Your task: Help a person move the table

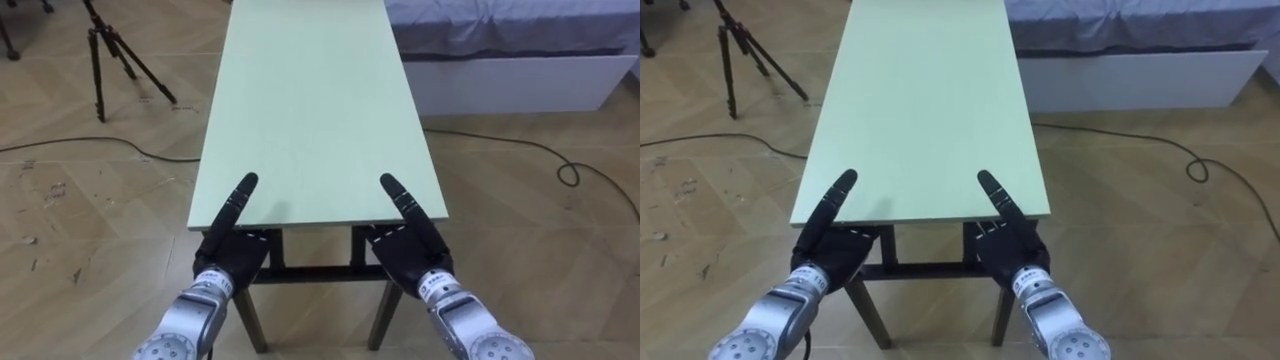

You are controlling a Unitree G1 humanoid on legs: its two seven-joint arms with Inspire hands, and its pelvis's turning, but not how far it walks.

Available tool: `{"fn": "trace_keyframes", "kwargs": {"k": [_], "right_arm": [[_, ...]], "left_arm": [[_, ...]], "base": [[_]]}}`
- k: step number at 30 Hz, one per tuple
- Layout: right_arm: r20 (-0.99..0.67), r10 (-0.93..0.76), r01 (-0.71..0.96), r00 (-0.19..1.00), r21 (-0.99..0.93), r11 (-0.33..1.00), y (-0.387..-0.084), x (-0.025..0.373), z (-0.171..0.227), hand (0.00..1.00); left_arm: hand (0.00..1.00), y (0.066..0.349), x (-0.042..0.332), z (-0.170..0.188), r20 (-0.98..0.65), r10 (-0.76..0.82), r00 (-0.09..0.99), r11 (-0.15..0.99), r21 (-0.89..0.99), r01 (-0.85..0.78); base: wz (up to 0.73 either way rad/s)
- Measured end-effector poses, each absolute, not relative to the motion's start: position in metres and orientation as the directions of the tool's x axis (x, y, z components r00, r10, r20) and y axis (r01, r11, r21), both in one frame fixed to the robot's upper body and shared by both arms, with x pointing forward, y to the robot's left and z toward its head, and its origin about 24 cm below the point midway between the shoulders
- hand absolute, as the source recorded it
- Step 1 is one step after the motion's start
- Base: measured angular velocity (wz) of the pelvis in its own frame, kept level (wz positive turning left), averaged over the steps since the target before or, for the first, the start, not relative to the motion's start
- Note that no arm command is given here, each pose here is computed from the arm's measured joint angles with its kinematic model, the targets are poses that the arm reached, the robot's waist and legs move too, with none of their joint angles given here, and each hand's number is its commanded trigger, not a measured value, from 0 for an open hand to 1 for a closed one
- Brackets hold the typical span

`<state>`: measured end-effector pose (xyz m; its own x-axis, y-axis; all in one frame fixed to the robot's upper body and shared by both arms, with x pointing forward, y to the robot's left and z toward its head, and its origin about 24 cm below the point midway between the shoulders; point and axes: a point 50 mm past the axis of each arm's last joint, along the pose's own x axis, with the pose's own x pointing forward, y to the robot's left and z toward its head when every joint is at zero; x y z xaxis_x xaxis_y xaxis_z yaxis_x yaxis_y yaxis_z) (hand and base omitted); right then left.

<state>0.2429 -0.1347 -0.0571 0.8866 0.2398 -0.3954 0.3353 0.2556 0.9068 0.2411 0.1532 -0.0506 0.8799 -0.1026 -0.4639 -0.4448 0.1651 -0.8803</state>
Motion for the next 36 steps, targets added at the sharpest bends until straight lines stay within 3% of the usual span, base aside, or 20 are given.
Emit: {"fn": "trace_keyframes", "kwargs": {"k": [11, 12, 13, 14, 15, 36], "right_arm": [[-0.388, 0.213, 0.343, 0.897, 0.913, 0.219, -0.131, 0.247, -0.054, 0.0], [-0.388, 0.213, 0.343, 0.897, 0.913, 0.219, -0.131, 0.247, -0.054, 0.0], [-0.387, 0.212, 0.342, 0.898, 0.914, 0.218, -0.13, 0.248, -0.054, 0.2], [-0.386, 0.212, 0.342, 0.898, 0.914, 0.218, -0.13, 0.248, -0.054, 1.0], [-0.386, 0.212, 0.342, 0.898, 0.914, 0.218, -0.13, 0.248, -0.054, 1.0], [-0.474, 0.186, 0.427, 0.86, 0.87, 0.245, -0.132, 0.242, -0.065, 1.0]], "left_arm": [[0.0, 0.151, 0.249, -0.045, -0.482, -0.088, 0.872, 0.165, -0.87, -0.465], [0.13, 0.151, 0.249, -0.045, -0.482, -0.088, 0.872, 0.165, -0.87, -0.464], [0.53, 0.151, 0.249, -0.045, -0.481, -0.087, 0.872, 0.165, -0.87, -0.464], [0.9, 0.151, 0.249, -0.045, -0.481, -0.086, 0.872, 0.165, -0.87, -0.464], [1.0, 0.151, 0.249, -0.045, -0.481, -0.084, 0.873, 0.164, -0.871, -0.464], [1.0, 0.143, 0.241, -0.055, -0.517, -0.109, 0.849, 0.164, -0.852, -0.497]], "base": [[0.0], [0.0], [0.0], [0.0], [0.0], [0.0]]}}
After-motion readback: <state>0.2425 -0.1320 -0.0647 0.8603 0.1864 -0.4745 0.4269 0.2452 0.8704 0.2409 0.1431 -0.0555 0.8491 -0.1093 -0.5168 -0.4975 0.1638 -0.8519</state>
